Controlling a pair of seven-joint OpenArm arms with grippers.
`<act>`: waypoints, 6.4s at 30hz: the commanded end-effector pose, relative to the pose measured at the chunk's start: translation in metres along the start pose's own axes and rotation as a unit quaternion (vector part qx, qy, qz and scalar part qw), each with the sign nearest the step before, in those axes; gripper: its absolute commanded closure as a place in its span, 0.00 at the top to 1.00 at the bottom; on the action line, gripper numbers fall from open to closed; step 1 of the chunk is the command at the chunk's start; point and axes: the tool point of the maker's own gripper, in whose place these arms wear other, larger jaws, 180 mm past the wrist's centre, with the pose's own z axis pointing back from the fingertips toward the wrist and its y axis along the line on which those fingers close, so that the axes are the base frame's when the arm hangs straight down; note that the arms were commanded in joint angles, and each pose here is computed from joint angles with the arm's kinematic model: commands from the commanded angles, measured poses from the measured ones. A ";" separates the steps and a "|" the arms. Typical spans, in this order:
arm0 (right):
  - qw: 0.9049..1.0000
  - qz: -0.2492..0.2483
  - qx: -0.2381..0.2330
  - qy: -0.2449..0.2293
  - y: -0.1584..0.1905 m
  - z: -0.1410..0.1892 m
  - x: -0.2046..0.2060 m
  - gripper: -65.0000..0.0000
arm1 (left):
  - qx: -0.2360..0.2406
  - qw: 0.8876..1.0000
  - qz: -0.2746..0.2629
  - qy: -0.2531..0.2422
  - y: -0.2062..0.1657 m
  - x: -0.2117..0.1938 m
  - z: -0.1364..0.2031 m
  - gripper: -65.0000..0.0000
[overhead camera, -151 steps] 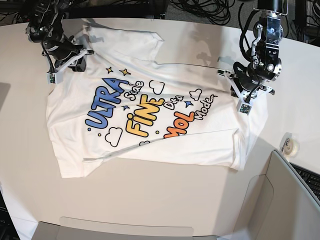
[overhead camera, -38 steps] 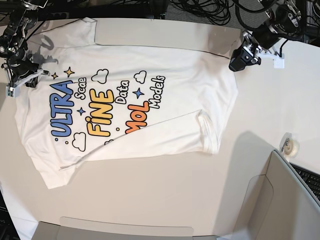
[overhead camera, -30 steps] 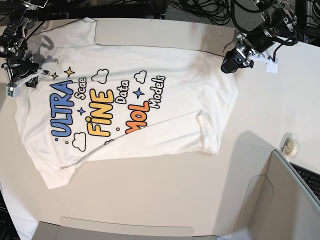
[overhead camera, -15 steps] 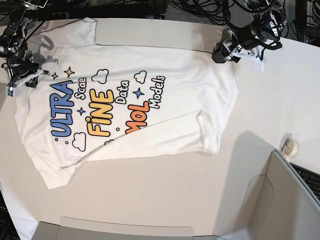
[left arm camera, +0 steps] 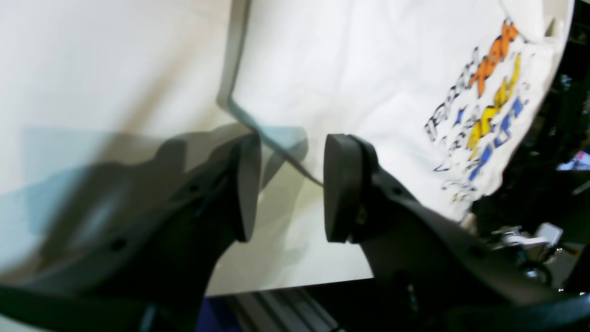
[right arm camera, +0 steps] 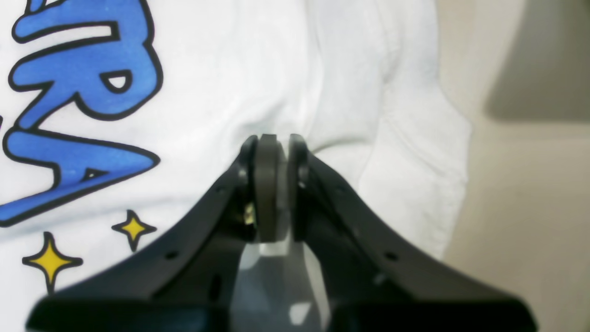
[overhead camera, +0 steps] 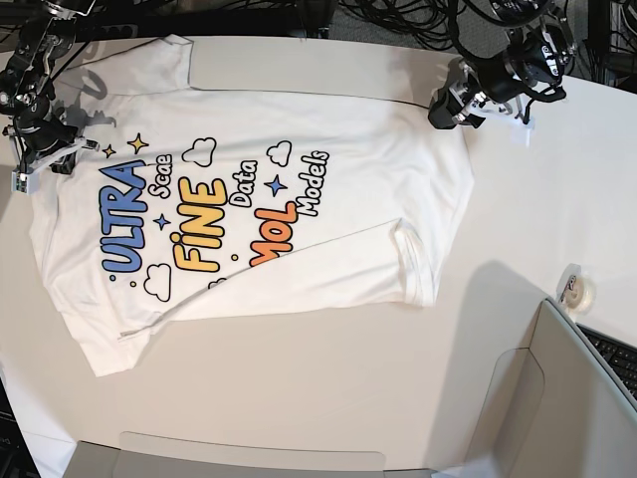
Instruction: Layout the t-shirt on the table in an organized manner, then fold the t-shirt properly
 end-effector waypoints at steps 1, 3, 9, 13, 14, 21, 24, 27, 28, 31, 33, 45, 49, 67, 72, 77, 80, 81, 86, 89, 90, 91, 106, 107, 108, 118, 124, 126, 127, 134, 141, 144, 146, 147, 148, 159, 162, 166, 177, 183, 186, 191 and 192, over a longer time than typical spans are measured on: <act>0.994 0.011 0.004 0.110 0.005 0.000 -0.055 0.07 | 0.003 1.000 0.004 -0.010 0.000 0.002 -0.004 0.33; 0.994 0.007 0.007 0.112 0.009 -0.001 -0.057 0.07 | -0.004 1.000 0.015 -0.026 -0.002 0.007 -0.010 0.33; 0.993 0.004 0.009 0.114 0.011 -0.001 -0.061 0.07 | -0.007 0.998 0.021 -0.055 0.009 0.014 -0.020 0.33; 0.993 0.004 0.010 0.114 0.012 -0.001 -0.060 0.07 | -0.011 0.997 0.018 -0.079 0.010 0.024 -0.021 0.33; 0.993 0.004 0.010 0.114 0.012 -0.001 -0.060 0.07 | -0.014 0.996 0.018 -0.085 0.008 0.028 -0.022 0.33; 0.993 0.004 0.010 0.114 0.012 -0.001 -0.060 0.07 | -0.041 0.989 0.048 -0.135 -0.005 0.047 -0.022 0.33; 0.993 0.003 0.009 0.114 0.011 -0.001 -0.060 0.07 | -0.066 0.982 0.076 -0.161 -0.009 0.059 -0.014 0.33; 0.993 0.002 0.008 0.115 0.010 -0.001 -0.061 0.07 | -0.094 0.974 0.092 -0.185 -0.016 0.073 -0.006 0.33; 0.993 0.002 0.008 0.115 0.010 -0.001 -0.061 0.07 | -0.104 0.970 0.098 -0.195 -0.018 0.079 -0.003 0.33; 0.993 0.002 0.008 0.115 0.010 -0.001 -0.061 0.07 | -0.131 0.960 0.113 -0.222 -0.024 0.097 0.009 0.33; 0.993 0.002 0.008 0.115 0.010 -0.001 -0.061 0.07 | -0.141 0.956 0.115 -0.231 -0.028 0.104 0.013 0.33; 0.993 0.001 0.008 0.115 0.010 -0.001 -0.061 0.07 | -0.082 0.974 0.041 -0.207 -0.027 0.085 0.035 0.33; 0.993 0.002 0.009 0.115 0.011 -0.001 -0.061 0.07 | -0.041 0.975 -0.015 -0.218 -0.025 0.077 0.064 0.33; 0.993 0.003 0.010 0.119 0.011 -0.001 -0.065 0.07 | -0.065 0.996 -0.029 -0.061 -0.038 0.024 0.010 0.45; 0.992 0.003 0.009 0.122 0.011 0.000 -0.068 0.07 | -0.039 0.998 0.006 -0.049 -0.016 0.026 0.006 0.45; 0.992 0.003 0.009 0.122 0.011 0.000 -0.068 0.07 | -0.036 0.998 0.035 -0.025 -0.005 0.012 -0.017 0.45; 0.992 0.004 0.009 0.123 0.011 0.000 -0.068 0.07 | -0.038 0.998 0.041 -0.024 -0.005 0.004 -0.035 0.45; 0.992 0.004 0.009 0.123 0.011 0.000 -0.068 0.07 | -0.040 0.998 0.040 -0.024 -0.008 0.002 -0.041 0.45; 0.992 0.005 0.008 0.128 0.010 0.002 -0.074 0.07 | -0.052 0.998 0.034 -0.027 -0.020 -0.001 -0.050 0.45; 0.991 0.005 0.007 0.132 0.009 0.003 -0.077 0.07 | -0.068 0.996 0.032 -0.041 -0.034 0.010 -0.053 0.45; 0.991 0.004 0.006 0.134 0.008 0.004 -0.080 0.07 | -0.069 0.996 0.034 -0.049 -0.034 0.016 -0.051 0.45; 0.991 0.004 0.005 0.134 0.007 0.005 -0.080 0.07 | -0.067 0.995 0.040 -0.060 -0.030 0.022 -0.048 0.45; 0.991 0.003 0.004 0.135 0.006 0.005 -0.081 0.07 | -0.191 0.947 0.138 -0.218 -0.033 0.123 0.036 0.45; 0.991 0.003 0.004 0.135 0.006 0.005 -0.081 0.07 | -0.195 0.946 0.136 -0.219 -0.034 0.126 0.039 0.45; 0.991 0.003 0.004 0.135 0.006 0.005 -0.081 0.07 | -0.195 0.947 0.134 -0.218 -0.035 0.126 0.040 0.45; 0.990 0.004 0.006 0.138 0.007 0.005 -0.083 0.07 | -0.095 0.991 0.001 -0.100 -0.057 0.135 0.019 0.45; 0.990 0.000 0.010 0.139 0.012 0.004 -0.086 0.07 | -0.072 0.996 -0.059 -0.002 -0.077 0.147 -0.010 0.46; 0.990 -0.001 0.011 0.140 0.013 0.004 -0.087 0.07 | -0.068 0.994 -0.086 0.016 -0.082 0.152 -0.020 0.46; 0.990 -0.001 0.011 0.142 0.013 0.005 -0.089 0.07 | -0.066 0.993 -0.095 0.020 -0.082 0.155 -0.023 0.46; 0.989 0.000 0.010 0.149 0.013 0.008 -0.096 0.07 | -0.026 0.993 -0.114 0.031 -0.056 0.149 -0.026 0.46; 0.989 0.001 0.011 0.146 0.013 0.007 -0.094 0.07 | -0.004 0.992 -0.106 0.065 -0.021 0.116 -0.029 0.45; 0.989 0.000 0.011 0.147 0.013 0.007 -0.094 0.07 | -0.019 0.988 -0.141 0.055 -0.034 0.117 -0.022 0.45; 0.989 0.000 0.010 0.149 0.013 0.007 -0.096 0.07 | -0.021 0.983 -0.179 0.033 -0.050 0.131 -0.005 0.45; 0.989 0.000 0.010 0.149 0.013 0.008 -0.096 0.07 | -0.022 0.980 -0.199 0.017 -0.059 0.141 0.007 0.45; 0.989 0.001 0.010 0.149 0.013 0.008 -0.096 0.07 | -0.026 0.976 -0.216 0.003 -0.069 0.147 0.016 0.45; 0.994 0.029 0.001 0.109 0.012 0.020 -0.065 0.08 | -0.065 0.955 -0.291 -0.005 -0.124 0.122 0.032 0.45; 0.995 0.037 0.001 0.092 0.015 0.023 -0.053 0.08 | -0.037 0.949 -0.314 0.015 -0.118 0.106 0.012 0.45; 0.997 0.053 -0.002 0.065 0.019 0.030 -0.034 0.08 | 0.023 0.911 -0.412 0.000 -0.125 0.101 -0.010 0.45; 0.994 0.105 -0.012 -0.020 0.031 0.057 0.025 0.08 | 0.126 0.817 -0.556 -0.086 -0.148 0.083 -0.049 0.45; 0.990 0.127 -0.009 -0.067 0.047 0.075 0.052 0.08 | 0.148 0.790 -0.582 -0.120 -0.148 0.083 -0.074 0.45; 0.992 0.108 0.003 -0.068 0.057 0.073 0.046 0.08 | 0.157 0.787 -0.582 -0.133 -0.150 0.092 -0.086 0.45; 0.992 0.099 0.053 -0.057 0.098 0.064 0.032 0.08 | 0.168 0.785 -0.579 -0.145 -0.153 0.114 -0.099 0.45; 0.991 0.102 0.066 -0.054 0.109 0.062 0.029 0.08 | 0.169 0.784 -0.578 -0.147 -0.155 0.117 -0.099 0.45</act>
